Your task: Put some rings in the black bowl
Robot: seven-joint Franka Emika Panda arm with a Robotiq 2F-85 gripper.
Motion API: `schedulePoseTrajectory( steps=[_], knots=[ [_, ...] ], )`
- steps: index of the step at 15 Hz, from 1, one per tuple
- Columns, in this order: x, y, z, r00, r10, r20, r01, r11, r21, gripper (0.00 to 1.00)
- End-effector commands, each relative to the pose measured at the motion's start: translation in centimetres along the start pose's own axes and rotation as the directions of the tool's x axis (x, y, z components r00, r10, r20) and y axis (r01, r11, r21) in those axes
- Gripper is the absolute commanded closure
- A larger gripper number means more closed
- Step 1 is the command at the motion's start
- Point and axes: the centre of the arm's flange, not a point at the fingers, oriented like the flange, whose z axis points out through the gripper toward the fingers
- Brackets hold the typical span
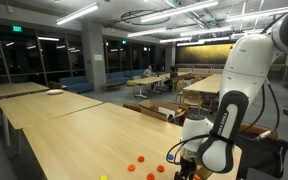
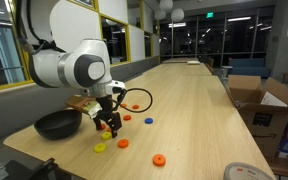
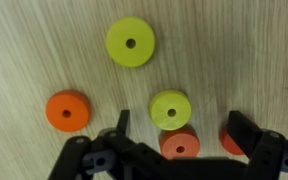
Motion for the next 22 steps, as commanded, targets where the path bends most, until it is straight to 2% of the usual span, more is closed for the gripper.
schedulePoseTrajectory(
  steps=[1, 2, 3, 5, 8, 11, 12, 13, 16, 19, 22],
  knots=[
    [1.0, 0.4, -0.6, 1.0, -0.003, 0.015, 0.003, 1.0, 0.014, 0.0],
    [1.1, 0.5, -0.6, 1.0, -0.003, 0.016, 0.003, 1.0, 0.01, 0.01],
    [1.1, 0.6, -0.6, 1.0, -0.001, 0.022, 0.001, 1.0, 0.008, 0.25],
    [1.1, 0.7, -0.6, 0.999, 0.004, 0.038, -0.004, 1.0, 0.001, 0.29],
    [1.1, 0.9, -0.6, 0.998, 0.011, 0.064, -0.01, 1.0, -0.007, 0.55],
    [1.2, 1.1, -1.1, 0.997, 0.019, 0.076, -0.018, 1.0, -0.014, 0.77],
    [1.3, 1.0, -1.4, 0.997, 0.02, 0.077, -0.019, 1.0, -0.016, 0.79],
    [1.2, 0.9, -1.8, 0.996, 0.021, 0.086, -0.02, 1.0, -0.02, 0.75],
    [1.0, 0.4, -3.2, 0.993, 0.014, 0.117, -0.01, 1.0, -0.029, 0.75],
    [1.1, -1.5, -6.3, 0.988, -0.018, 0.154, 0.025, 0.999, -0.039, 0.75],
    [1.4, -4.5, -9.6, 0.979, -0.099, 0.18, 0.104, 0.994, -0.023, 0.75]
  ],
)
